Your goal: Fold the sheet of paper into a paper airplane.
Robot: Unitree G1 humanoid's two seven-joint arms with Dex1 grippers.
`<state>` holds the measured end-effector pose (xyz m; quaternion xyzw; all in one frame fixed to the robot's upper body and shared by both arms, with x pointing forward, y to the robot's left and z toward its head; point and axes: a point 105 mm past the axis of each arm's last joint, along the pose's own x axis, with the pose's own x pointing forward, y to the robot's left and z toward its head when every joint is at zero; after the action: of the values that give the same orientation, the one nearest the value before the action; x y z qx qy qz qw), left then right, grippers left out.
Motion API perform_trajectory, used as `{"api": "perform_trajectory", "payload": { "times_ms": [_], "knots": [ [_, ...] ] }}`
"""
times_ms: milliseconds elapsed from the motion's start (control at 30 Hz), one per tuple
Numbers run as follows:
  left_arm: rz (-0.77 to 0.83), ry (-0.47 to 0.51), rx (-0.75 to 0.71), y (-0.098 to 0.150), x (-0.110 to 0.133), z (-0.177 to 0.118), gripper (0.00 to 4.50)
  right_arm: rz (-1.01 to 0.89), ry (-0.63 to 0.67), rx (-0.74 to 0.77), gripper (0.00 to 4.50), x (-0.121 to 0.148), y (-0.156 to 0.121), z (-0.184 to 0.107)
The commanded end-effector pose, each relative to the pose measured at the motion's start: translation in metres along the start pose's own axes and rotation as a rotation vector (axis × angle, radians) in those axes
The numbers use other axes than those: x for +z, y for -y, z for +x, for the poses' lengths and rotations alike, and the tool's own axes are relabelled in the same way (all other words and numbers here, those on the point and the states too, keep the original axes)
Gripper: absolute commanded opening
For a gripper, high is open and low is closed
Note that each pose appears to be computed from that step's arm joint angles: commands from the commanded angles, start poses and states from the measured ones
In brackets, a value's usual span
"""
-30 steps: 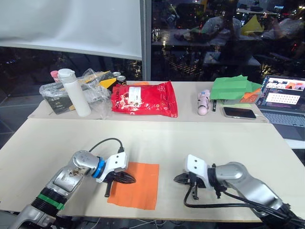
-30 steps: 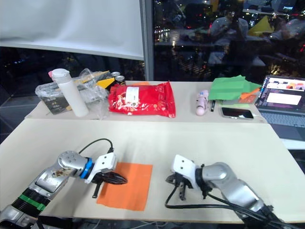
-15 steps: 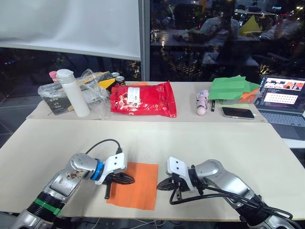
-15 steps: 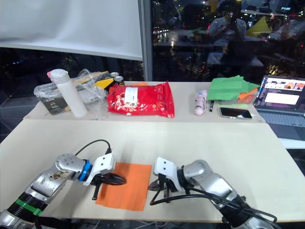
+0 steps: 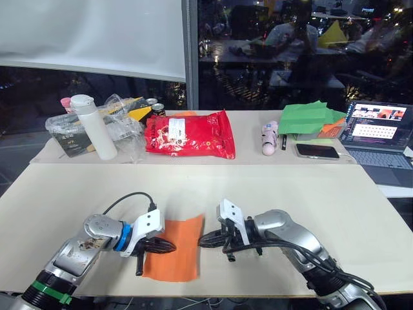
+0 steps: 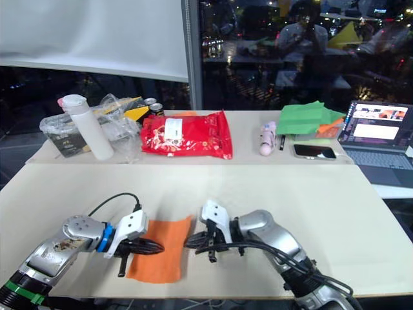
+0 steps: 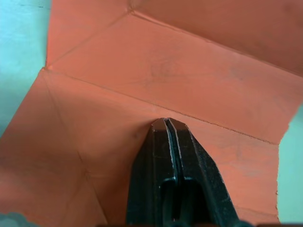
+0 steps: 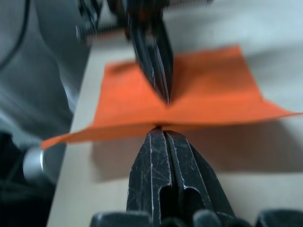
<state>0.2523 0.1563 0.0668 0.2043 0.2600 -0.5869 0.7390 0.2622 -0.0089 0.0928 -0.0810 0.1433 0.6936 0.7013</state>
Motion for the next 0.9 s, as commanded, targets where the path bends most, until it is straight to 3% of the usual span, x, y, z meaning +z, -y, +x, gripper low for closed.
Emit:
{"api": "perform_trajectory", "payload": {
  "times_ms": [33, 267, 600, 767, 900],
  "knots": [
    [-0.053, -0.054, 0.045, -0.004, -0.015, -0.007, 0.00, -0.018, 0.024, 0.026, 0.03, 0.011, 0.003, 0.009],
    [-0.091, -0.033, 0.100, -0.003, -0.016, -0.018, 0.00, -0.033, 0.008, 0.057, 0.03, 0.012, 0.011, 0.030],
    [-0.185, -0.009, 0.254, -0.002, -0.028, -0.056, 0.00, -0.020, -0.014, 0.105, 0.03, 0.003, 0.018, 0.060],
    [-0.221, 0.096, 0.338, -0.011, -0.020, -0.079, 0.00, -0.041, -0.075, 0.109, 0.03, -0.008, 0.020, 0.068],
    [-0.214, 0.259, 0.369, -0.017, 0.010, -0.092, 0.00, -0.070, -0.122, 0.099, 0.03, -0.016, 0.023, 0.068]
  ]
}}
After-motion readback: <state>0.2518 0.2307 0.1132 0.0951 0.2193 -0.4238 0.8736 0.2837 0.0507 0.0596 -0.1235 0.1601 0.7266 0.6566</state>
